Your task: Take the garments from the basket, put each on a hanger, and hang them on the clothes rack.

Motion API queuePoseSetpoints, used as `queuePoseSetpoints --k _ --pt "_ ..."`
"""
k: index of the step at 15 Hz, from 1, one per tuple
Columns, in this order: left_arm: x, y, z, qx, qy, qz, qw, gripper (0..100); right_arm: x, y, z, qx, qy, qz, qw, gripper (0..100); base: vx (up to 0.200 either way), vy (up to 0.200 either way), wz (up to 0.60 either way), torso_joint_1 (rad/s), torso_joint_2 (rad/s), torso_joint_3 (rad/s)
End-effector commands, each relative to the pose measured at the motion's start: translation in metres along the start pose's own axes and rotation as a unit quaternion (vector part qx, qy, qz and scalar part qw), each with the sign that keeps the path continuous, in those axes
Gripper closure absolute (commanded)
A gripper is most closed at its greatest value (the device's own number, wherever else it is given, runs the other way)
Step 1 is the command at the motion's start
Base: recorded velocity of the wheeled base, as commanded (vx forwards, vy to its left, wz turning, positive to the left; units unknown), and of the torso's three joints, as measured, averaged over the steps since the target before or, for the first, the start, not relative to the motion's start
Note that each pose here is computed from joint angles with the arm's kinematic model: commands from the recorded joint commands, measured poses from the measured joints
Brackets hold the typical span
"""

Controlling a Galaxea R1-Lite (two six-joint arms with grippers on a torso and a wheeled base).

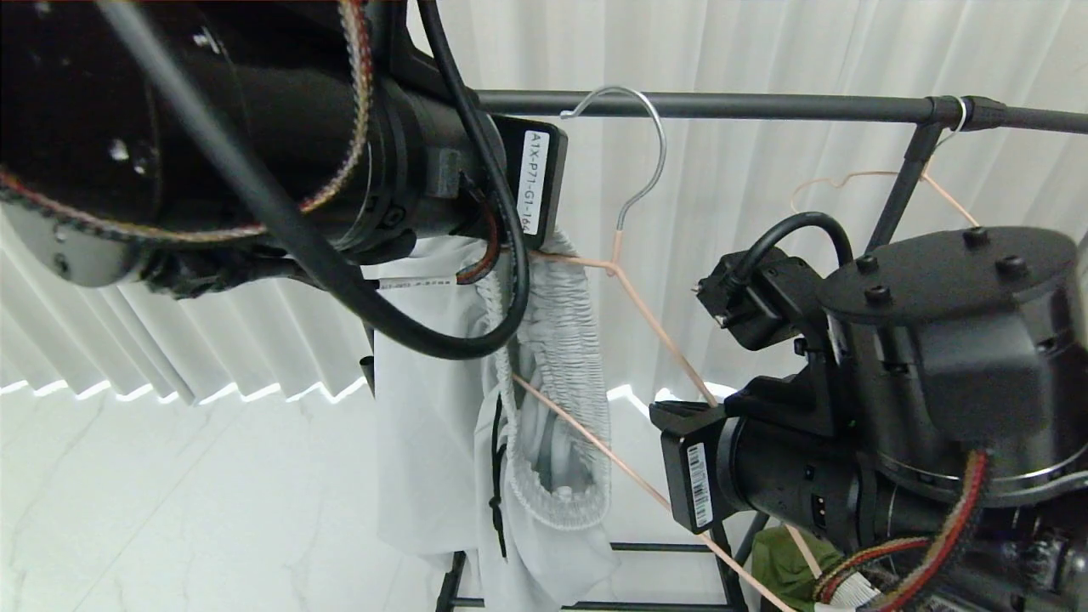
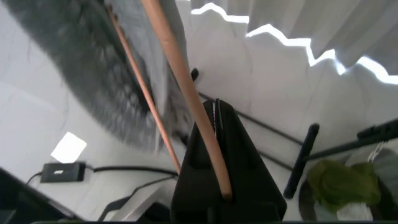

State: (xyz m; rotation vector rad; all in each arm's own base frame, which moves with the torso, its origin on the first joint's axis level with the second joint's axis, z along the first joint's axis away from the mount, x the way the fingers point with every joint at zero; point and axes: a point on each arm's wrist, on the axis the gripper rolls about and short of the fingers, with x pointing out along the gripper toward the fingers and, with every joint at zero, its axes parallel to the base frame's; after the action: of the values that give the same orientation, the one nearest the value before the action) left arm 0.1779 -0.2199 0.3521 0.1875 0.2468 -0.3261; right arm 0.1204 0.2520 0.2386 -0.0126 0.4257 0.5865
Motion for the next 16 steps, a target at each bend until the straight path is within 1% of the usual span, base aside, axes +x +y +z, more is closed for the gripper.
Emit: queuePoseSetpoints --k 1,5,7,9,11,13,14,16 --pt "-0.008 -0.002 0.001 0.000 -0.005 -0.011 0.9999 100 0.006 -0.007 -0.006 -0.009 -0.002 -0.011 0.9999 100 0.000 0.000 0.00 0.000 0.00 0.000" --pt "-0.007 -0.003 -0.001 0.002 -0.002 -0.012 0.9999 100 -0.001 -0.013 0.001 -0.012 -0.019 -0.012 0.9997 100 0.000 0.000 0.00 0.000 0.00 0.000" --pt "-0.010 -0.013 -0.002 0.004 -0.004 -0.029 0.9996 100 -0.003 -0.008 0.003 -0.017 -0.033 -0.001 0.9993 100 0.000 0.000 0.00 0.000 0.00 0.000" --pt "-0.013 -0.019 -0.004 0.007 -0.004 -0.039 0.9992 100 -0.003 -0.003 0.004 -0.017 -0.045 0.009 0.9988 100 0.000 0.000 0.00 0.000 0.00 0.000" --pt "-0.013 -0.018 -0.005 0.008 -0.002 -0.038 0.9992 100 -0.003 -0.003 0.005 -0.018 -0.046 0.009 0.9987 100 0.000 0.000 0.00 0.000 0.00 0.000" --pt "-0.016 -0.016 -0.008 0.010 0.001 -0.037 0.9993 100 -0.005 -0.006 0.008 -0.012 -0.054 0.006 0.9984 100 0.000 0.000 0.00 0.000 0.00 0.000" --pt "-0.017 -0.014 -0.009 0.014 0.002 -0.037 0.9992 100 -0.005 -0.008 0.010 -0.009 -0.056 0.003 0.9984 100 0.000 0.000 0.00 0.000 0.00 0.000" --pt "-0.023 -0.015 -0.011 0.035 -0.001 -0.043 0.9985 100 -0.009 -0.011 0.013 -0.005 -0.064 0.003 0.9979 100 0.000 0.000 0.00 0.000 0.00 0.000"
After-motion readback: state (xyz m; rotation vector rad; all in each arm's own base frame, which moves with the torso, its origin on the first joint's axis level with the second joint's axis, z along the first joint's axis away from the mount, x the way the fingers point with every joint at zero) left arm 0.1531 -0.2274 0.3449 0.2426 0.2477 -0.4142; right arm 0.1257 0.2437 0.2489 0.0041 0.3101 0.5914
